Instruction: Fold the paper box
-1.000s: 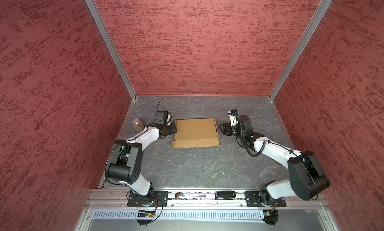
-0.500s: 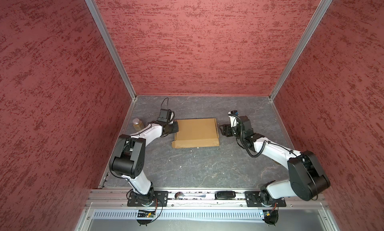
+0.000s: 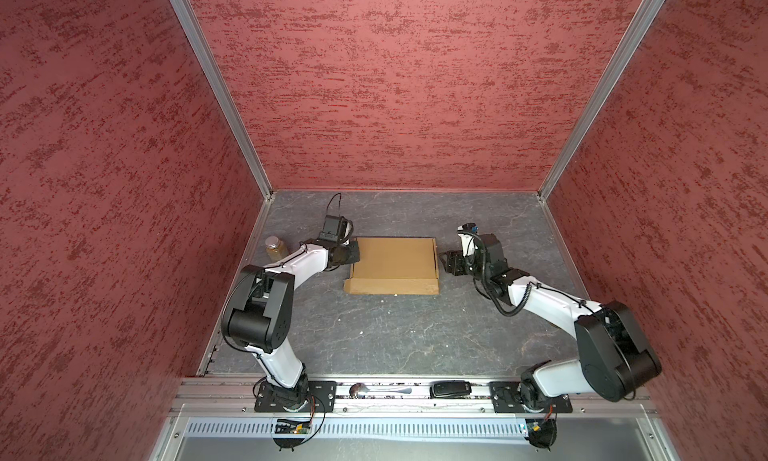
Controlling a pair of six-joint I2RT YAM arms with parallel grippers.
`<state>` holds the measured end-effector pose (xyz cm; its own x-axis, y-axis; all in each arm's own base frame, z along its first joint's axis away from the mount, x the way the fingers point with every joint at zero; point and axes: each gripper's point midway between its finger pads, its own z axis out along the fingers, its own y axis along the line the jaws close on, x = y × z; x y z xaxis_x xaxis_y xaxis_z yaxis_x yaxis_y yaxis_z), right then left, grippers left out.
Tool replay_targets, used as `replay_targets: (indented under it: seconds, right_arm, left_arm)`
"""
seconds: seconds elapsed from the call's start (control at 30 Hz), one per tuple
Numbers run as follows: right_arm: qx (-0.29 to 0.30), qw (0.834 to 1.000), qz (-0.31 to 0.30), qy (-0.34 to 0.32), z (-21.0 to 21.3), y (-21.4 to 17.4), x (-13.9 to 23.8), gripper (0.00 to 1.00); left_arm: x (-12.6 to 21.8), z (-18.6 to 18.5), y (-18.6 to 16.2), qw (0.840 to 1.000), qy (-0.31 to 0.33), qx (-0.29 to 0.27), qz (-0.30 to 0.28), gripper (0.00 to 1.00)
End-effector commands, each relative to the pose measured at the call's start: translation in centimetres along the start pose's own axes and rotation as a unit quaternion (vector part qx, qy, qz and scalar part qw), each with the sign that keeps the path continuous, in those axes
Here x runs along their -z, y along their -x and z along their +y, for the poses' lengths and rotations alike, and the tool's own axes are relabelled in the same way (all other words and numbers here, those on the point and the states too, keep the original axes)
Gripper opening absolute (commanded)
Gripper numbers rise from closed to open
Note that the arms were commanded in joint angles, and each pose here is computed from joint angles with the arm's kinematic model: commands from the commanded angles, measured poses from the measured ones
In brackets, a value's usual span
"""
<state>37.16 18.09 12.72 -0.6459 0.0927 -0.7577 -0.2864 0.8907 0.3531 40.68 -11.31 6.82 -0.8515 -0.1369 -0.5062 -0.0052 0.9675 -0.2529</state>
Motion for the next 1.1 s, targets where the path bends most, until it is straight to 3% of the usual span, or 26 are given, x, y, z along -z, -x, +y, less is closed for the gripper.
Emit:
replay_targets:
  seconds: [0.0, 0.63, 1.07]
  right_arm:
    - [-0.008, 1.0, -0.019, 0.011, 0.3, 0.9, 0.4, 0.73]
    - [-0.014, 1.0, -0.017, 0.018, 0.4, 0.6, 0.0, 0.73]
    - [-0.015, 1.0, -0.015, 0.019, 0.4, 0.6, -0.2, 0.73]
  left_arm:
    - [0.2, 0.7, -0.6, 1.0, 0.025, -0.011, 0.014, 0.21]
    - [1.1, 1.2, -0.6, 0.999, 0.04, -0.011, 0.004, 0.21]
    - [-0.2, 1.1, -1.2, 0.999, 0.035, -0.012, 0.021, 0.18]
